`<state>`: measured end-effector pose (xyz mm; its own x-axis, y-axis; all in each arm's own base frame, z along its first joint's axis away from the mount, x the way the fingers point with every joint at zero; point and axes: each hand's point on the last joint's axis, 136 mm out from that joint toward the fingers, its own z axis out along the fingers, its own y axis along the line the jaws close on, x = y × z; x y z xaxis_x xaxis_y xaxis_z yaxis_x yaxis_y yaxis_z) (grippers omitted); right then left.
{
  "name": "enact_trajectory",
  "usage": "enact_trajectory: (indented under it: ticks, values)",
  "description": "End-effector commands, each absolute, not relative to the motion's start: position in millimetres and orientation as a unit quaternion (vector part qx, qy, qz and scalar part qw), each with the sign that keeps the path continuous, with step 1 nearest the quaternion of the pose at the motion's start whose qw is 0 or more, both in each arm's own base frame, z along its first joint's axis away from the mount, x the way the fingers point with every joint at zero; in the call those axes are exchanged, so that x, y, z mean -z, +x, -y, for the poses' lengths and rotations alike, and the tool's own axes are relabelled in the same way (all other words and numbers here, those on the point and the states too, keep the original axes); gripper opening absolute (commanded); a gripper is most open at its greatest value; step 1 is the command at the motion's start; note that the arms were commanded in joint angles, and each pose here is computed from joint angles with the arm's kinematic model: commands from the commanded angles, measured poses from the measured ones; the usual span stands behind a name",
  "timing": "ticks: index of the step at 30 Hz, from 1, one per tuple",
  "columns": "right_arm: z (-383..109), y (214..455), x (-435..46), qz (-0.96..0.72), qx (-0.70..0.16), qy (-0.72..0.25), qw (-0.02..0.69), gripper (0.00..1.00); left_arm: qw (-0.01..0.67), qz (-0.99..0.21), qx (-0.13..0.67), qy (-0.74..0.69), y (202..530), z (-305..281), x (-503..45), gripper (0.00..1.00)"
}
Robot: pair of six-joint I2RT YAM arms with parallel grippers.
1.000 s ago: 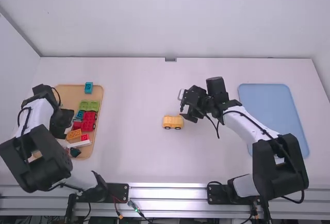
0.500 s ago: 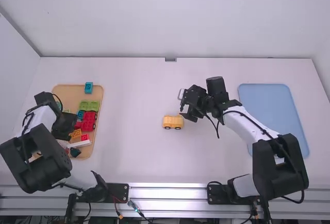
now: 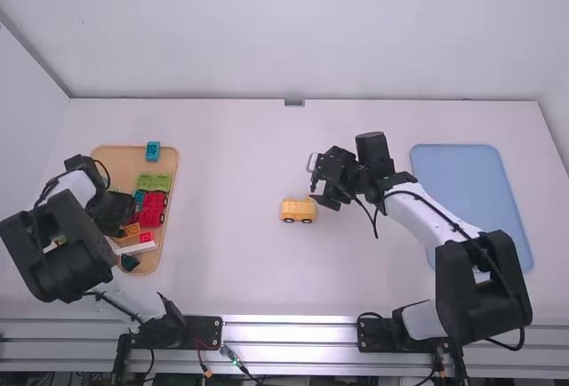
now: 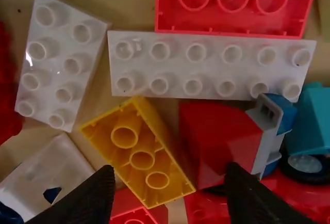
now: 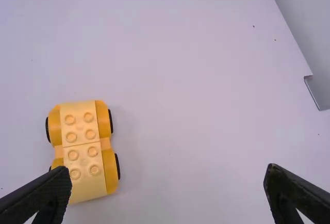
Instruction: Assemble lego blocks to make yellow taxi
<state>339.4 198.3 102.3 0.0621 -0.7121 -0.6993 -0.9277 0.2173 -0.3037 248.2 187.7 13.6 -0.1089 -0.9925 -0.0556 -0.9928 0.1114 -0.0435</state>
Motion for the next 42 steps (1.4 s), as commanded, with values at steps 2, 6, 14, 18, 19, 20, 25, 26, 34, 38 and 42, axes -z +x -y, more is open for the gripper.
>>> enact_trajectory:
  ticks: [2,6,14,18,19,20,25,26,34,38,42]
  values:
    - [-197.8,344.1,-111.7,-0.668,-0.131,-0.608,0.409,0.99,0.021,-0.746,-0.006,-0.665,244.5,-183.1,-10.7,0.59]
    - [-198.0,344.9,-112.4,-0.667,-0.130,-0.608,0.411,0.99,0.015,-0.743,-0.007,-0.669,241.7,-181.9,-10.8,0.59]
    - [-198.4,344.5,-112.3,-0.666,-0.131,-0.609,0.411,0.99,0.008,-0.738,-0.008,-0.675,238.6,-178.9,-9.3,0.59]
    - [-198.4,344.7,-112.5,-0.666,-0.130,-0.609,0.411,0.99,-0.004,-0.738,-0.008,-0.675,232.9,-174.4,-6.9,0.55]
    - [-198.4,344.8,-112.6,-0.666,-0.130,-0.609,0.411,0.99,-0.007,-0.737,-0.009,-0.676,231.2,-174.2,-7.0,0.54]
    - [-198.4,345.0,-112.7,-0.666,-0.130,-0.609,0.412,0.99,-0.011,-0.737,-0.009,-0.675,230.0,-172.8,-7.0,0.51]
    - [-198.6,345.1,-112.9,-0.665,-0.130,-0.609,0.412,0.99,-0.007,-0.739,-0.004,-0.673,234.0,-171.5,-7.6,0.53]
    - [-198.4,345.1,-112.8,-0.666,-0.130,-0.608,0.412,0.99,-0.009,-0.736,-0.006,-0.677,233.1,-171.5,-7.5,0.54]
    - [-198.1,344.0,-111.8,-0.667,-0.131,-0.608,0.409,0.99,-0.023,-0.703,-0.028,-0.711,219.5,-169.7,-2.6,0.57]
    - [-198.1,343.8,-111.7,-0.667,-0.132,-0.608,0.409,0.99,-0.008,-0.703,-0.020,-0.711,223.9,-170.7,4.6,0.56]
    - [-197.9,343.5,-111.2,-0.668,-0.132,-0.608,0.408,0.99,0.003,-0.688,-0.019,-0.726,226.1,-172.4,8.2,0.55]
